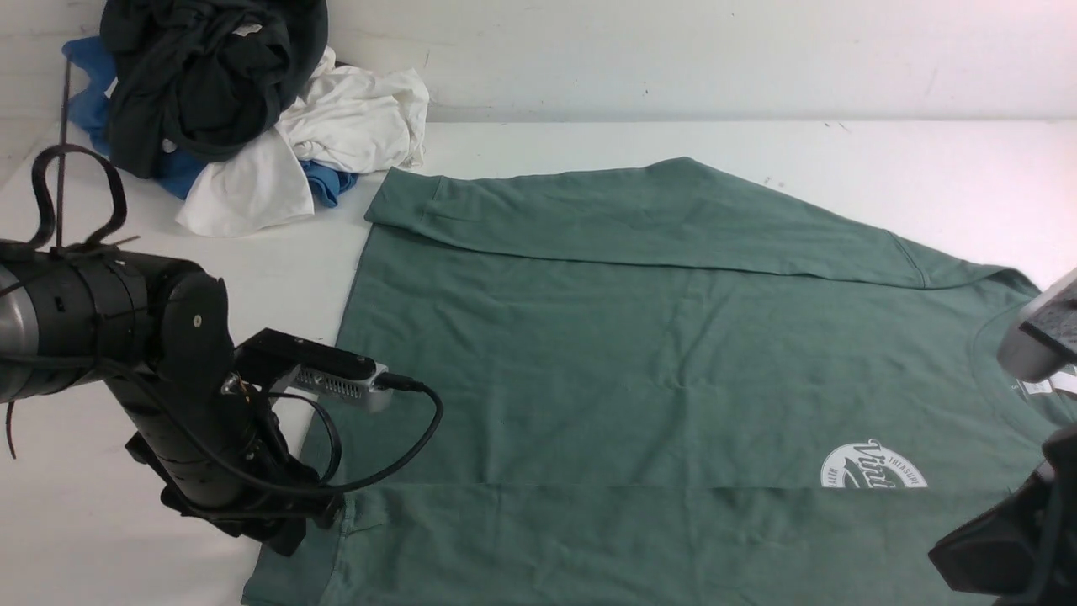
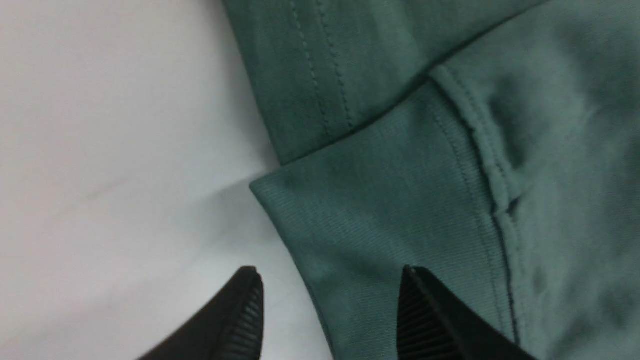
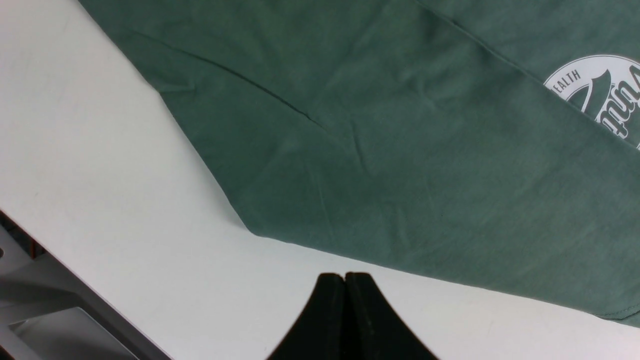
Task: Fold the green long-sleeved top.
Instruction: Use the left arm to clamp the cuff closest to it
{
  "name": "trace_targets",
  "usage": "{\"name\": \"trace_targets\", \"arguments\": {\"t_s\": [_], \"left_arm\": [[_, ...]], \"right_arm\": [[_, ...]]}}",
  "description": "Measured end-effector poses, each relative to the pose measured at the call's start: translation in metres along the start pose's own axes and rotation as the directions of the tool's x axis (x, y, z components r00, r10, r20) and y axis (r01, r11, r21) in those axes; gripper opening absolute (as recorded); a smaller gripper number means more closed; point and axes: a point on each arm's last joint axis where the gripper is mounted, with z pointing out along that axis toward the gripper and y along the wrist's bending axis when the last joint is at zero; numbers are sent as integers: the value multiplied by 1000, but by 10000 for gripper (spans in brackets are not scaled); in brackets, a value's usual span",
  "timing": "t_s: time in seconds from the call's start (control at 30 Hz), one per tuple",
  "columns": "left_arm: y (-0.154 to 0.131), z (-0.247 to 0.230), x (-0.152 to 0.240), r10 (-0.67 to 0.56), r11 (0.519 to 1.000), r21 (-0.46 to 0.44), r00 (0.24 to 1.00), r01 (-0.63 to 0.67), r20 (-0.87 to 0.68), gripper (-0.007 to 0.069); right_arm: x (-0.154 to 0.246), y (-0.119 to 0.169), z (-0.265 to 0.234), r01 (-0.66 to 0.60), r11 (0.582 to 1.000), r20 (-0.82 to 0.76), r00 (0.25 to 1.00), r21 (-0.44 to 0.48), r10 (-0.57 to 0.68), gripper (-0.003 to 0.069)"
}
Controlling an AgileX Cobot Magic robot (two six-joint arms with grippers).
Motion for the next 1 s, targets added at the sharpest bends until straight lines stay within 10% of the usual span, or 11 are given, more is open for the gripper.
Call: {"name": "trace_targets", "arguments": {"t_s": [0.5, 0.77, 1.0], "left_arm": [[2, 27, -11, -10, 1000, 5, 999, 10, -46, 328], [2, 24, -13, -14, 1000, 7, 1000, 14, -15, 53], [2, 10, -10, 7, 1000, -11, 1000, -7, 14, 36]], "right_arm": [[0, 0, 0, 0, 1000, 0, 1000, 0, 0, -15], [0, 0, 0, 0, 1000, 0, 1000, 0, 0, -15], [0, 0, 0, 0, 1000, 0, 1000, 0, 0, -15]]}}
